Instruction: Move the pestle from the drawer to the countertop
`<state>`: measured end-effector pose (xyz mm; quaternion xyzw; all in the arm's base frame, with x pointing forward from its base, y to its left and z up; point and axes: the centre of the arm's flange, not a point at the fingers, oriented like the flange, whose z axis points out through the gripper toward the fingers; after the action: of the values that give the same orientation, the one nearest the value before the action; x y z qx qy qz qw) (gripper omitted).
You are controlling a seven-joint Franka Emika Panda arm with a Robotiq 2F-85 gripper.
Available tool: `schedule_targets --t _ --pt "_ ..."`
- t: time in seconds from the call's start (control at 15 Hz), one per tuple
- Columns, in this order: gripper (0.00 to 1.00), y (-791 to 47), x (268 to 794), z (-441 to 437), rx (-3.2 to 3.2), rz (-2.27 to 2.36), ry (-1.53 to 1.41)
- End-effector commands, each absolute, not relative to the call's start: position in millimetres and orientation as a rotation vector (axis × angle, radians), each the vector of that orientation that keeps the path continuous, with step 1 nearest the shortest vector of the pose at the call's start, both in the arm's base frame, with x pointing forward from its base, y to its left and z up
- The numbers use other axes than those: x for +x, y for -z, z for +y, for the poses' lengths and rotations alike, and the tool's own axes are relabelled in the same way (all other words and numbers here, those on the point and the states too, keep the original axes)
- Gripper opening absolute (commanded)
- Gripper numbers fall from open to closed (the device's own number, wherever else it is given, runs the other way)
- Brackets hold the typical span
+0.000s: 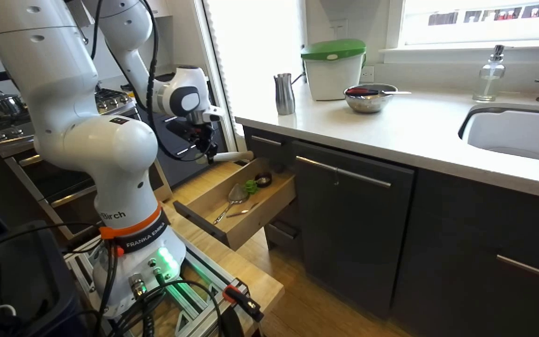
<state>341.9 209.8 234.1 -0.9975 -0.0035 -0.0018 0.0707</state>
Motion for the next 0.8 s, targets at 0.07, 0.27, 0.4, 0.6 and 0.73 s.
schedule_targets --t 0.07,0.27,0.4,0.6,0.73 --pt "0.08 -306 269 208 -2.869 -0.36 -0.103" --pt "0.08 -337 254 212 -2.836 -0.621 -0.048" --pt "0.08 -353 250 215 -2.806 -0.76 0.023" --pt "0.08 -372 249 219 -2.783 -0.946 0.174" --pt "0.08 -383 251 218 -2.827 -0.982 0.321"
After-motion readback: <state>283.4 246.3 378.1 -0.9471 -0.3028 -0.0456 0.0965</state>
